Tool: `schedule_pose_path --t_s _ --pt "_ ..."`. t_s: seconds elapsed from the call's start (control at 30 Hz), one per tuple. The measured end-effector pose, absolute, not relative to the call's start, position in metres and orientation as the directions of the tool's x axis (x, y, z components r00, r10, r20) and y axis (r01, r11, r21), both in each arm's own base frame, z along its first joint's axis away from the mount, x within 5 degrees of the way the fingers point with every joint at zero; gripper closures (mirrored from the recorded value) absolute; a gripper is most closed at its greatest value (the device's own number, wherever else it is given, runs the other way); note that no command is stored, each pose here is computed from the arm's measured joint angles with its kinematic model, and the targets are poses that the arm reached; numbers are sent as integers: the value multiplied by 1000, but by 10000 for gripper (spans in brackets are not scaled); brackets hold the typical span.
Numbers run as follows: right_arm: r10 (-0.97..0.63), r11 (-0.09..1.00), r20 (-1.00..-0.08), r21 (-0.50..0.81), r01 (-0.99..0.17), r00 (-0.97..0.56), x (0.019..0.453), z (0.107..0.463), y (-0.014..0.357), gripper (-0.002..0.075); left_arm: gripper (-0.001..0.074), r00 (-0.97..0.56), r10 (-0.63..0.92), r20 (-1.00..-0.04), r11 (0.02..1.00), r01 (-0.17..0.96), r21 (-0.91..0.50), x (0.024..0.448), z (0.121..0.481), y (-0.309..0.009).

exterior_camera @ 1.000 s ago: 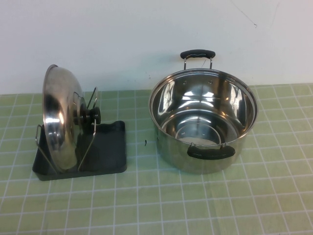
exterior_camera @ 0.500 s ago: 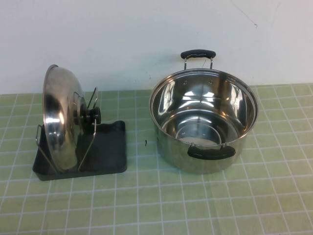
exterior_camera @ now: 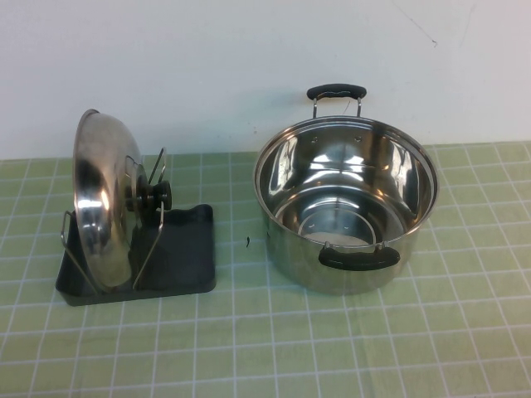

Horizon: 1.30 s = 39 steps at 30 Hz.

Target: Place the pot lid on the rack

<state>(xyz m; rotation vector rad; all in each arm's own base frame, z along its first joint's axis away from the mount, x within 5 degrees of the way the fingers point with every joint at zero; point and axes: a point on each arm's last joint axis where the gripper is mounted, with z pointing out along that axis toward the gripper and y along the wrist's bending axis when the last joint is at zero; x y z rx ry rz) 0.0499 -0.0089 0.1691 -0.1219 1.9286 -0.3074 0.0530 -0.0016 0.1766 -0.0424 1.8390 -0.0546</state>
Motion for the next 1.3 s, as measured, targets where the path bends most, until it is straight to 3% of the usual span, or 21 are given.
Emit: schedule_pose_path --t_s 0.5,0.8,1.0,1.3 --pt "-228 961 -901 -269 63 -369 50 169 -9 727 736 -266 -58 -962 998 -1 -60 53 177 -2" --pt "-129 989 -929 -144 18 -346 51 169 -4 727 737 -266 -58 -962 998 -1 -60 53 177 -2" --pt "-123 992 -934 -112 -52 -337 51 169 0 727 736 -266 -58 -962 998 -1 -60 53 177 -2" --pt "-117 993 -935 -104 -58 -336 51 169 1 727 737 -266 -58 -962 998 -1 -60 53 177 -2"
